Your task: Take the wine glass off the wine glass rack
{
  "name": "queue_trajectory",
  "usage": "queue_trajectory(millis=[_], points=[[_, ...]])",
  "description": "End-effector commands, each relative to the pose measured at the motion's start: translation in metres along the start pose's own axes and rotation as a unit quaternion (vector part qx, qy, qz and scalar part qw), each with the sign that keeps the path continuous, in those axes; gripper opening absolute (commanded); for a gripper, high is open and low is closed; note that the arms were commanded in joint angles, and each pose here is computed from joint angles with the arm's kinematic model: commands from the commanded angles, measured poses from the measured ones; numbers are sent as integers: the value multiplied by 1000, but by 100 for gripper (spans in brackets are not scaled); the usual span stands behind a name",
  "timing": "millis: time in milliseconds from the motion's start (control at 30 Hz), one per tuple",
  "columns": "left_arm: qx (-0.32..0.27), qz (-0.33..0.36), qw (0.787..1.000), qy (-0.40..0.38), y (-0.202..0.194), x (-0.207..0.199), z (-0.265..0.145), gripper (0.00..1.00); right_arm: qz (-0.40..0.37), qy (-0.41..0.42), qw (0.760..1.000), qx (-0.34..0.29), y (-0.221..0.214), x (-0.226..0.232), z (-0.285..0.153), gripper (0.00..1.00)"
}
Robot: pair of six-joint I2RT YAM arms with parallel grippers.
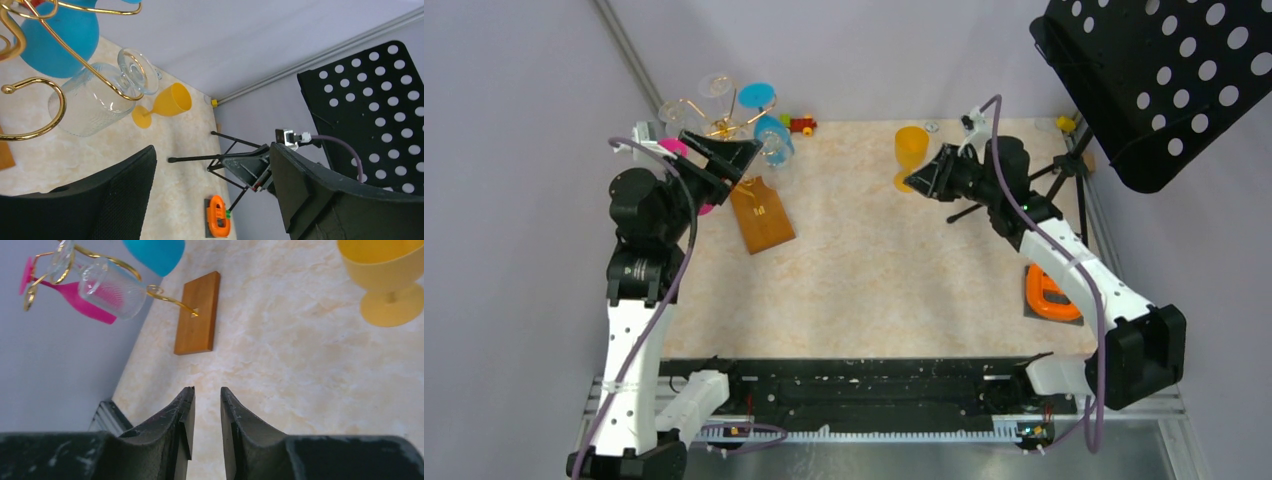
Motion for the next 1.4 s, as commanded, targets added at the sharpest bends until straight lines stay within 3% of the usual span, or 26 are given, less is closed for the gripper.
queue_trajectory(millis=[0,67,167,333,600,900,1067,1367], points=[[-20,-40,998,-40,11,-12,15,85,46,126,990,-35,9,29,-7,33],[-21,-34,998,-37,13,-11,21,83,87,159,983,-39,7,33,-4,43],[-25,-23,999,-29,17,-10,25,81,164,206,963,-50,10,41,5,50],[-28,14,999,-8,18,-9,17,81,257,256,931,-35,21,63,32,51],[-22,90,996,5,17,-14,-10,89,319,245,915,-3,21,92,88,58],[-46,149,987,38,13,-14,-53,98,324,230,917,26,16,127,141,62],[-52,160,984,55,10,-14,-71,99,320,204,925,-8,18,134,162,61],[-67,177,979,75,10,-15,-91,99,321,212,923,12,20,149,192,52]])
Point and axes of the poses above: each gripper's point midway between its finger pads, its own z axis out along the fingers, its own x axis along the line the jaws close on, y = z × x, the point moved 8 cm from there along -z, back along the fingers, and after that the axes turned 3 degrees about z, right-handed, at the moved point
